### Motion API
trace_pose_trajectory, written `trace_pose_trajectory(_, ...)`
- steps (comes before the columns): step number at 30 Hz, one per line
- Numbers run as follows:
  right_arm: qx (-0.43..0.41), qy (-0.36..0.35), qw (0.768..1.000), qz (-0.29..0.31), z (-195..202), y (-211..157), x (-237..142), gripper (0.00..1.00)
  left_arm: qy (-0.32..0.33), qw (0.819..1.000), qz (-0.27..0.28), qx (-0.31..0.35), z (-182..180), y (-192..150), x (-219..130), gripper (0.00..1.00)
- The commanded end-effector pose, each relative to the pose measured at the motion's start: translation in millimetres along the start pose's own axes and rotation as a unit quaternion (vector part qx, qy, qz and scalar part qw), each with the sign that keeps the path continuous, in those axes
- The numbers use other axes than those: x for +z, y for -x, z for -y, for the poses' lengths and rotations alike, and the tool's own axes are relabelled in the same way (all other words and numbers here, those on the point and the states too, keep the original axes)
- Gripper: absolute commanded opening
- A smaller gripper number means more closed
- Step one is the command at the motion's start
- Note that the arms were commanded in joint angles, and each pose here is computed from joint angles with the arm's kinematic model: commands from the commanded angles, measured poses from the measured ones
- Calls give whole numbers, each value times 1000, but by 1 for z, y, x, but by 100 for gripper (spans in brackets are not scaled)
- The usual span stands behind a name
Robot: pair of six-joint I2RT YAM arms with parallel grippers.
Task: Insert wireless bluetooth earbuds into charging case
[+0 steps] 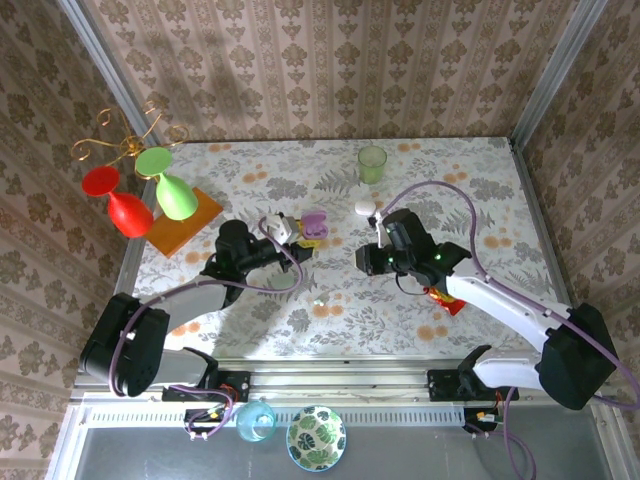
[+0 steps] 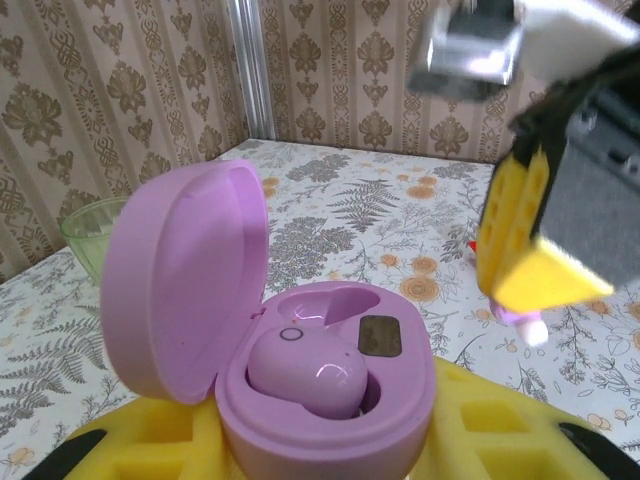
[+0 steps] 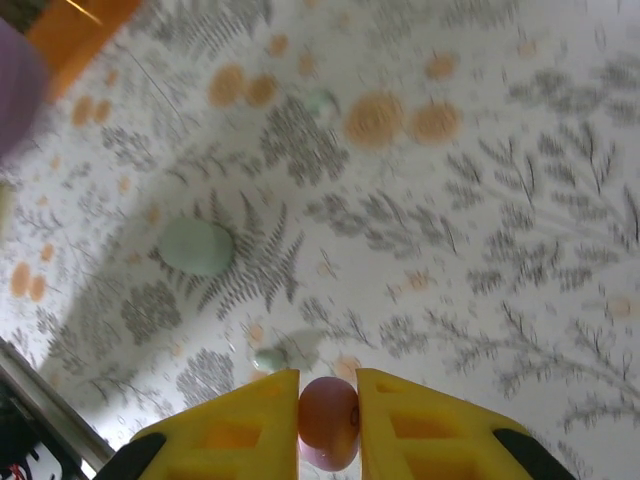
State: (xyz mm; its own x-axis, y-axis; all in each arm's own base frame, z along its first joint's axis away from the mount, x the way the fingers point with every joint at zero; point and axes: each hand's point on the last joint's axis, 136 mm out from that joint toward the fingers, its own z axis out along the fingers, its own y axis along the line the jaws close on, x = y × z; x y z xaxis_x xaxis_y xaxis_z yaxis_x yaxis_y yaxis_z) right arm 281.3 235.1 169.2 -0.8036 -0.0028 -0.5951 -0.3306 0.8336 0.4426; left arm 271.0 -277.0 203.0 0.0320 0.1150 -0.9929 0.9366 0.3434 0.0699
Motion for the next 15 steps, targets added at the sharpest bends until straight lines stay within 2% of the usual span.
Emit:
trace_pose_trajectory(1, -34, -6, 999, 13, -10, 19, -8, 19, -17, 1000, -6, -2, 7, -9, 3, 23)
trace_pose_trajectory(8, -71, 26, 996, 53, -41, 59, -12, 19, -27, 1000, -3, -12, 8, -13, 9, 23)
trace_pose_trajectory(15, -99, 46, 993, 49, -61, 75, 5, 19, -40, 999, 1, -19, 12, -8, 11, 23)
